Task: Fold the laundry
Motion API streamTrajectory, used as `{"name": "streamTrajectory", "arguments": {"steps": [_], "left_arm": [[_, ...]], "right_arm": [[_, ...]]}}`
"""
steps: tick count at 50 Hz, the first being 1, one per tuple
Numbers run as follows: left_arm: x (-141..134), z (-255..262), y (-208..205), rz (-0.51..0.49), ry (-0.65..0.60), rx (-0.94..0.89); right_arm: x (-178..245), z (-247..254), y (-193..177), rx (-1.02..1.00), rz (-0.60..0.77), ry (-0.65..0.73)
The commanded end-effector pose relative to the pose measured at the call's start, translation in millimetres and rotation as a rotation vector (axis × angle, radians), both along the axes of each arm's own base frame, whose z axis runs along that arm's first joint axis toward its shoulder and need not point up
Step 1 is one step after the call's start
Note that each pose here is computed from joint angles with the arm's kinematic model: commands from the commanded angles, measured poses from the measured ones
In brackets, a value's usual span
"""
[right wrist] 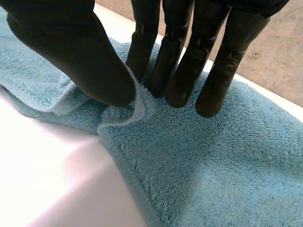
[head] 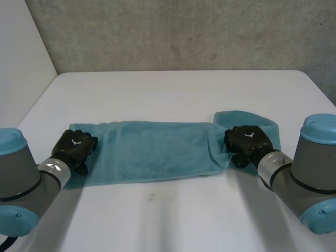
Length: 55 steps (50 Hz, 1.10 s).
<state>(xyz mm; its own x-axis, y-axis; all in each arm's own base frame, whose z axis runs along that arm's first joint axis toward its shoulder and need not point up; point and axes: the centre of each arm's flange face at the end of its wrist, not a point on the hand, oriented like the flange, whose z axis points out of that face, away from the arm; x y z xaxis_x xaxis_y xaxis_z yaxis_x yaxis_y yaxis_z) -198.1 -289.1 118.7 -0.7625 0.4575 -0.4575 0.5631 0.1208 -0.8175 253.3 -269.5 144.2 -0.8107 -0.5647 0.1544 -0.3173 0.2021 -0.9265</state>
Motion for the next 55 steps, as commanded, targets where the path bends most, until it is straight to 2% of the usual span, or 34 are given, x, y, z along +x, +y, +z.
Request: {"name": "streamTrajectory", "arguments": {"steps": [1,9,23,38,55], "left_arm": [[-2,-6,-7,-0.001,0.001,-0.023],[-1,-6,-6,-0.001,-0.001,-0.013],[5,15,30,0.000,-0.013,0.120],[12,-1,9,0.036,-0.003,0.064],[13,-3,3,0.039,-0.003,0.056]], "right_arm": [[0,0,0,0.000,0.000,0.000],[0,0,0,0.001,0.001,0.001],[0,0,-1,-0.002,0.000,0.003],[0,0,0,-0.001,0.000,0.004],[0,-1,0,0.000,0.004,0.006]]}}
